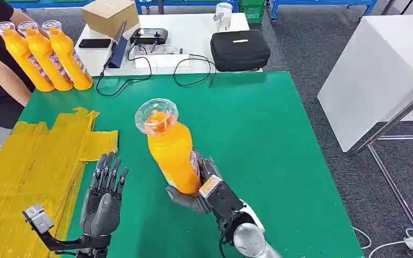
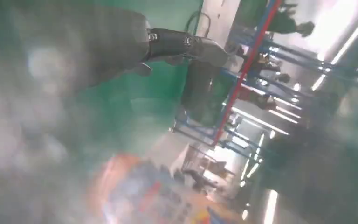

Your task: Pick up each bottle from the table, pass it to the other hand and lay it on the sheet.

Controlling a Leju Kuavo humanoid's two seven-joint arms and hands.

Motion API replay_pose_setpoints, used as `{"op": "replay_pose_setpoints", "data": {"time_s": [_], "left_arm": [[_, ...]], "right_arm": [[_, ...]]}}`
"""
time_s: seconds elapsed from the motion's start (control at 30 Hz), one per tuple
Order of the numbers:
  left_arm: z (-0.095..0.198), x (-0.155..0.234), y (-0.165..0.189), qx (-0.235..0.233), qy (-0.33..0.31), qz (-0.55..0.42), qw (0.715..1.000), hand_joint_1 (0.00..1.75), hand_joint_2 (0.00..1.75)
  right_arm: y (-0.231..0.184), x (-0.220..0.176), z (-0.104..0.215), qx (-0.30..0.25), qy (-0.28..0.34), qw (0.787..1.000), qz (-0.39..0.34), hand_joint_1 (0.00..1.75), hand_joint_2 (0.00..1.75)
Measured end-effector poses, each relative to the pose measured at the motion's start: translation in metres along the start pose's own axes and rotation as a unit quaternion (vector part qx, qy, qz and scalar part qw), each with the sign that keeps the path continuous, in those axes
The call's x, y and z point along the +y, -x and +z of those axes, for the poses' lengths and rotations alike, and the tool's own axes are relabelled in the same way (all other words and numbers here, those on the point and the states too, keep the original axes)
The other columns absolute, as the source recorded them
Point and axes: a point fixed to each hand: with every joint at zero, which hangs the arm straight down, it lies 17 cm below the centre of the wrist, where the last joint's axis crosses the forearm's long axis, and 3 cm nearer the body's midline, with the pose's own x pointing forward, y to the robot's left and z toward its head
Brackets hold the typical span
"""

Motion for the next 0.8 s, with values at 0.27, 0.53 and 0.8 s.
{"op": "replay_pose_setpoints", "data": {"time_s": [0.27,0.53,0.8], "left_arm": [[-0.005,-0.015,0.001,0.004,0.019,0.023,1.0,0.0,1.75],[-0.008,-0.023,-0.005,0.001,0.038,0.039,0.998,0.0,1.75],[-0.01,-0.018,-0.007,0.0,0.041,0.035,0.999,0.0,1.75]], "right_arm": [[0.024,0.034,-0.019,0.039,-0.056,0.998,-0.011,1.75,1.75],[0.039,0.075,-0.028,0.069,-0.106,0.992,-0.007,1.75,1.75],[0.044,0.093,-0.033,0.081,-0.132,0.988,-0.003,1.75,1.75]]}}
